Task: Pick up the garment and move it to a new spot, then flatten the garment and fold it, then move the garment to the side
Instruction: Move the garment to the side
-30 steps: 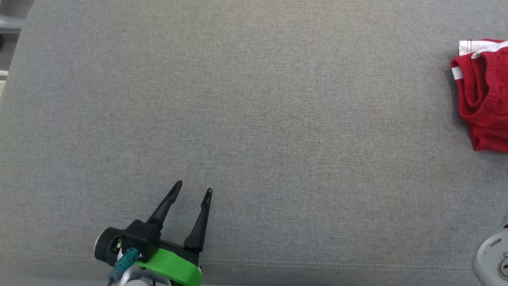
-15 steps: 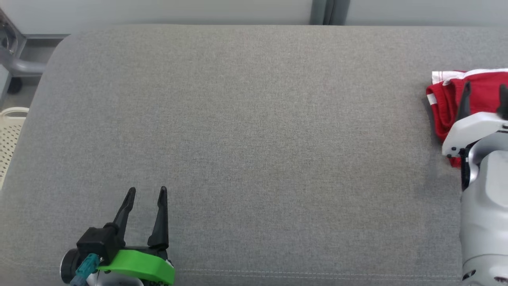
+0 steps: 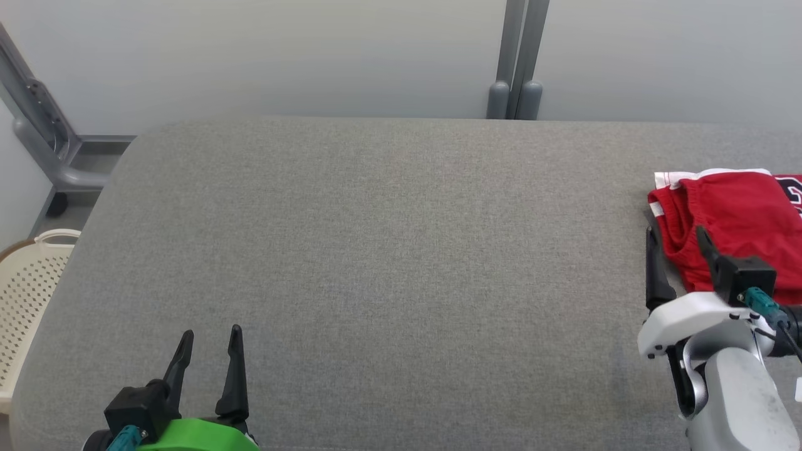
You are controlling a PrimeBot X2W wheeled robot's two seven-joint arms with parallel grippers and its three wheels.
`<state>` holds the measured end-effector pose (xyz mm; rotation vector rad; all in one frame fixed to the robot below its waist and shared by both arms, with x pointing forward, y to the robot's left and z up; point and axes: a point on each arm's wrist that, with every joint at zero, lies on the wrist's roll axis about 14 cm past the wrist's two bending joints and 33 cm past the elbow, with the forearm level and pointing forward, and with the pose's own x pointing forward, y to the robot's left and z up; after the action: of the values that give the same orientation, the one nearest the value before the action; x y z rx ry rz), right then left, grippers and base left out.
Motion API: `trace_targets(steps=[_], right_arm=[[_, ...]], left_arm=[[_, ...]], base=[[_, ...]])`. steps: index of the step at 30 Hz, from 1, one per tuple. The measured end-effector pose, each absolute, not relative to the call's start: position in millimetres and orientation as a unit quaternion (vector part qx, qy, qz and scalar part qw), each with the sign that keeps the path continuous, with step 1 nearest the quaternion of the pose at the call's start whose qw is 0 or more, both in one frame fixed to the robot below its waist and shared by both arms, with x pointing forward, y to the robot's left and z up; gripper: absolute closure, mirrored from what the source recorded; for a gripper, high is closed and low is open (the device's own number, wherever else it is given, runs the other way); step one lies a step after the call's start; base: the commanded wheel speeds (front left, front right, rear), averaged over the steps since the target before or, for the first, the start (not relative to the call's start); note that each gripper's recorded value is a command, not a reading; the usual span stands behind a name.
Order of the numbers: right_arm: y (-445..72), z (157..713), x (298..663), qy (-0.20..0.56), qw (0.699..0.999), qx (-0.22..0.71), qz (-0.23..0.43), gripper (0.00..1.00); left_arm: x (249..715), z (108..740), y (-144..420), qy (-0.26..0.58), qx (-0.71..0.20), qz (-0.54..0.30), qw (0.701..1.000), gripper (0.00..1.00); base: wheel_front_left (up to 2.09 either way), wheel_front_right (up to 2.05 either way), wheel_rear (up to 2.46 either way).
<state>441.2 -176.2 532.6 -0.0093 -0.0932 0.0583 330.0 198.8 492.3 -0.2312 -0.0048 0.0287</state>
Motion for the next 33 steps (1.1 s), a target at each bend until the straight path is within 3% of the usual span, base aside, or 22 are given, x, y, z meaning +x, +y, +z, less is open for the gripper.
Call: trace_targets(steps=[11, 33], right_arm=[[-162, 509, 384, -0.011, 0.997, 0.060, 0.054, 0.00], [-142, 491, 355, 0.014, 0.992, 0.092, 0.082, 0.00]], left_arm=[[317, 491, 209, 0.002, -0.087, 0.015, 0.996, 0.00], [281, 466, 219, 0.033, -0.091, 0.027, 0.995, 0.00]], base=[[0.00, 0.00, 0.00], [0.00, 0.00, 0.00]])
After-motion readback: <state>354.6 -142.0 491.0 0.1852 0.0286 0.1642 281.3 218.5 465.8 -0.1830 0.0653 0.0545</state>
